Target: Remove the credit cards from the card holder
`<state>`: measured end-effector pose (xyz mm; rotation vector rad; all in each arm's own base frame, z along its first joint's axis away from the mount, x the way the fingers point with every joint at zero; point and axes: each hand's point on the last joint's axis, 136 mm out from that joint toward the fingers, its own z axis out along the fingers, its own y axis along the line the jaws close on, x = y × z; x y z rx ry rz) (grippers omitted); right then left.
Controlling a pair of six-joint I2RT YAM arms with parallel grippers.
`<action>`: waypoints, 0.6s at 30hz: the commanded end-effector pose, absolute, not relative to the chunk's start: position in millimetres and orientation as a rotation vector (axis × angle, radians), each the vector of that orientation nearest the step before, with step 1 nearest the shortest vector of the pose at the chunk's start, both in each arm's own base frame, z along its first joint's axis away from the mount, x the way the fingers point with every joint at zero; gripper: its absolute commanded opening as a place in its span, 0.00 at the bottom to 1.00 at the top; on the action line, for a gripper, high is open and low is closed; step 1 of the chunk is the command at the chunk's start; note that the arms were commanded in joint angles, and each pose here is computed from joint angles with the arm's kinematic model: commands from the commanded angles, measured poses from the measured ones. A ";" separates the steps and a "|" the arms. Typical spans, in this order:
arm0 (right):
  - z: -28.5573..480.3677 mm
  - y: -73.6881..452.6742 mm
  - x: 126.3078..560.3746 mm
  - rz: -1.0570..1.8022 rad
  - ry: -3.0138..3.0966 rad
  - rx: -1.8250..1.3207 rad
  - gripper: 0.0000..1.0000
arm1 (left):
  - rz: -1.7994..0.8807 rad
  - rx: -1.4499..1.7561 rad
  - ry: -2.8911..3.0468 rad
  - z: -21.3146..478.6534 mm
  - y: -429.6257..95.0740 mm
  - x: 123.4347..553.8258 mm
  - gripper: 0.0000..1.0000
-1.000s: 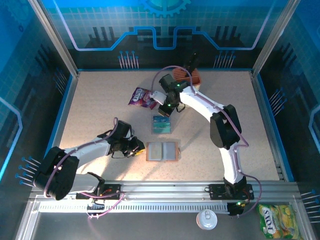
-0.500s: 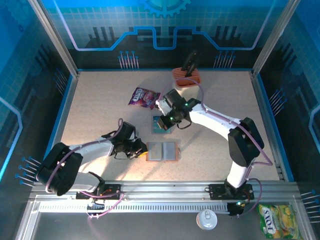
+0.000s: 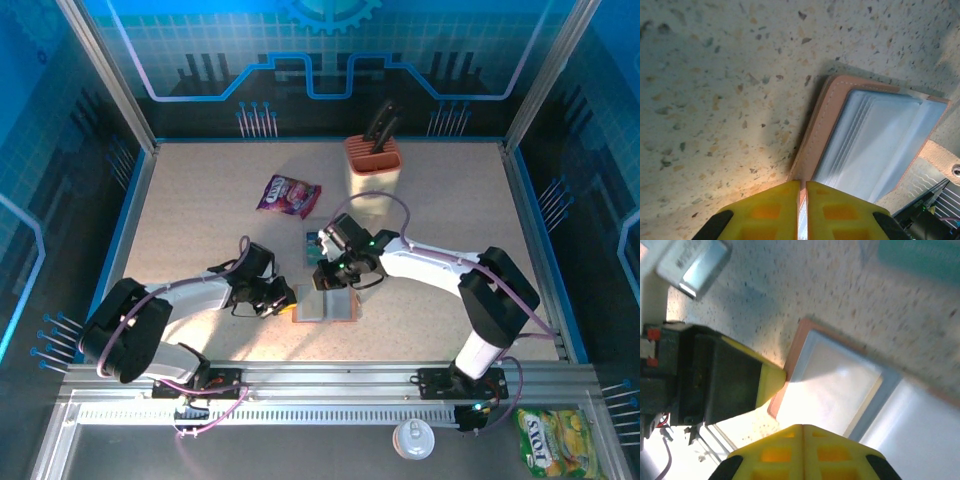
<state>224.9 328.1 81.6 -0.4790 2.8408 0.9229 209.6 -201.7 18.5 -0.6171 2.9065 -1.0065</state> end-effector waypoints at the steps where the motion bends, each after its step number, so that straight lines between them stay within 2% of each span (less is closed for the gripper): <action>1: 79.6 333.2 202.8 1.015 2.921 -0.395 0.11 | -0.981 -0.593 2.956 16.3 -202.1 203.0 0.13; 4: 73.0 335.7 190.3 1.048 2.951 -0.390 0.20 | -0.976 -0.599 2.965 13.5 -201.5 201.3 0.13; 9: 63.2 340.3 182.2 1.068 2.985 -0.393 0.30 | -0.971 -0.609 2.971 10.0 -200.2 199.5 0.13; 18: 52.2 347.9 191.4 1.039 3.003 -0.387 0.36 | -0.954 -0.607 2.957 11.7 -197.9 201.4 0.13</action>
